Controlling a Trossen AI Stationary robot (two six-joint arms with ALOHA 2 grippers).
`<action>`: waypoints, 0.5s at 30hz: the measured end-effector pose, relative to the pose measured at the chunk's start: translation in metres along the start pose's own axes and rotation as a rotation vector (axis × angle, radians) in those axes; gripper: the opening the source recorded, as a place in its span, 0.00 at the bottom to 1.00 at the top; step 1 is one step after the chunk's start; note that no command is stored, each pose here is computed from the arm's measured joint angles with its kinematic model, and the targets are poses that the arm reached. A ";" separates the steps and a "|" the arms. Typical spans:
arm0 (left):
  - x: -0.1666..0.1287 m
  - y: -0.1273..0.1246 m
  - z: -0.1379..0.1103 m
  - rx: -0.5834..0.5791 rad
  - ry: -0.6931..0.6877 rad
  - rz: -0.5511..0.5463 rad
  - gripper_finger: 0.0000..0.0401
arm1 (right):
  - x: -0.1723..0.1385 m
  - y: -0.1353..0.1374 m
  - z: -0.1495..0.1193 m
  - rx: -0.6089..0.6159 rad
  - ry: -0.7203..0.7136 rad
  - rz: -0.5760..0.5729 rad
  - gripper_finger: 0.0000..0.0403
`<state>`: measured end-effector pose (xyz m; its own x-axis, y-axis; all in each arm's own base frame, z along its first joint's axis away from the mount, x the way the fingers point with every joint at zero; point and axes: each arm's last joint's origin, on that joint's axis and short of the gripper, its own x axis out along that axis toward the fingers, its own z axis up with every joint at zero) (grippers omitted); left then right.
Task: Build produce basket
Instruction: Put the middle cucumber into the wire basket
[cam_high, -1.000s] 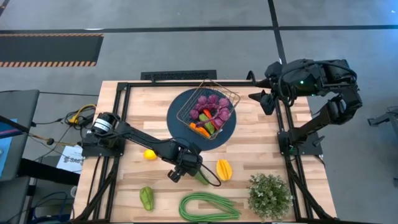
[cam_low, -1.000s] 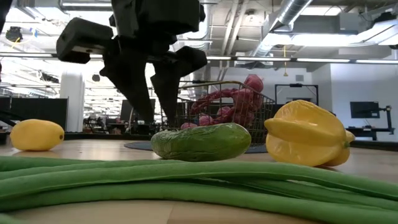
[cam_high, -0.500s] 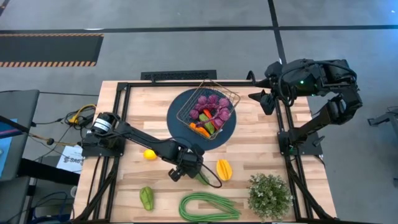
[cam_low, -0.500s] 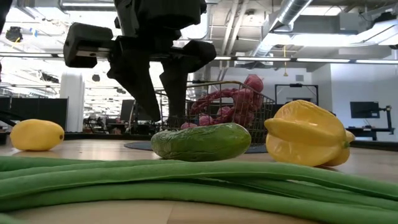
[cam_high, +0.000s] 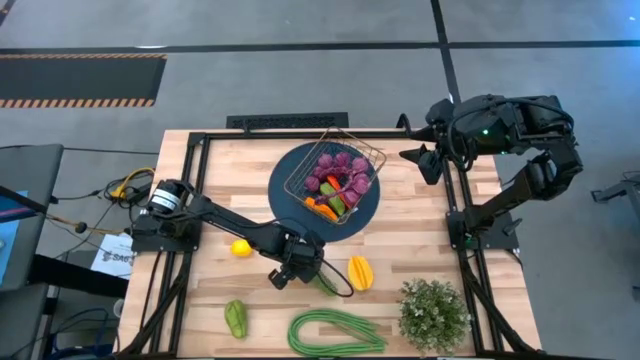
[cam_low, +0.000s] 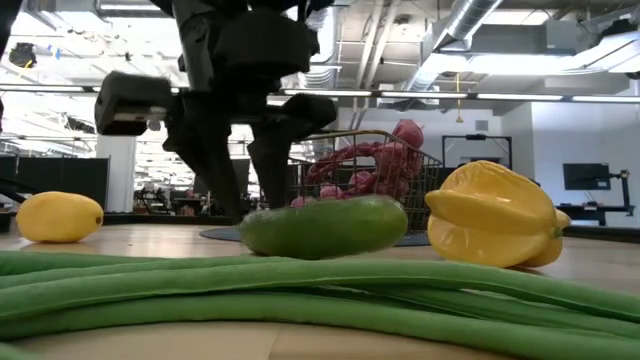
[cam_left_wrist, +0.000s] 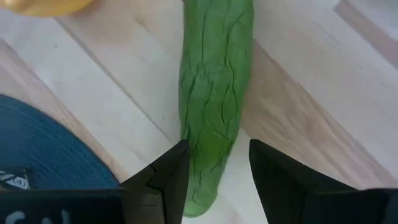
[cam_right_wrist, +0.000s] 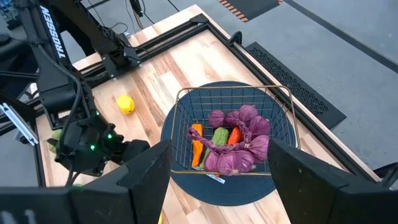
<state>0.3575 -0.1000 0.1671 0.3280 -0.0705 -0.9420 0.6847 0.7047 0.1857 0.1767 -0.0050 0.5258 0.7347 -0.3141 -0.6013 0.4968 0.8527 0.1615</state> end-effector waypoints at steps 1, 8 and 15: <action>0.001 -0.001 -0.002 0.001 0.006 -0.008 0.38 | 0.000 0.000 0.000 -0.001 0.000 0.000 0.70; 0.003 0.001 0.002 -0.028 -0.043 0.024 0.38 | 0.000 0.000 0.000 -0.002 0.000 -0.001 0.70; 0.003 0.007 0.004 -0.126 -0.083 0.050 0.38 | 0.000 0.000 0.000 -0.002 -0.001 -0.001 0.70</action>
<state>0.3656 -0.0978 0.1670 0.4159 -0.0874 -0.9052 0.5807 0.7915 0.1904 0.1767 -0.0051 0.5258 0.7345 -0.3152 -0.6010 0.4967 0.8531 0.1596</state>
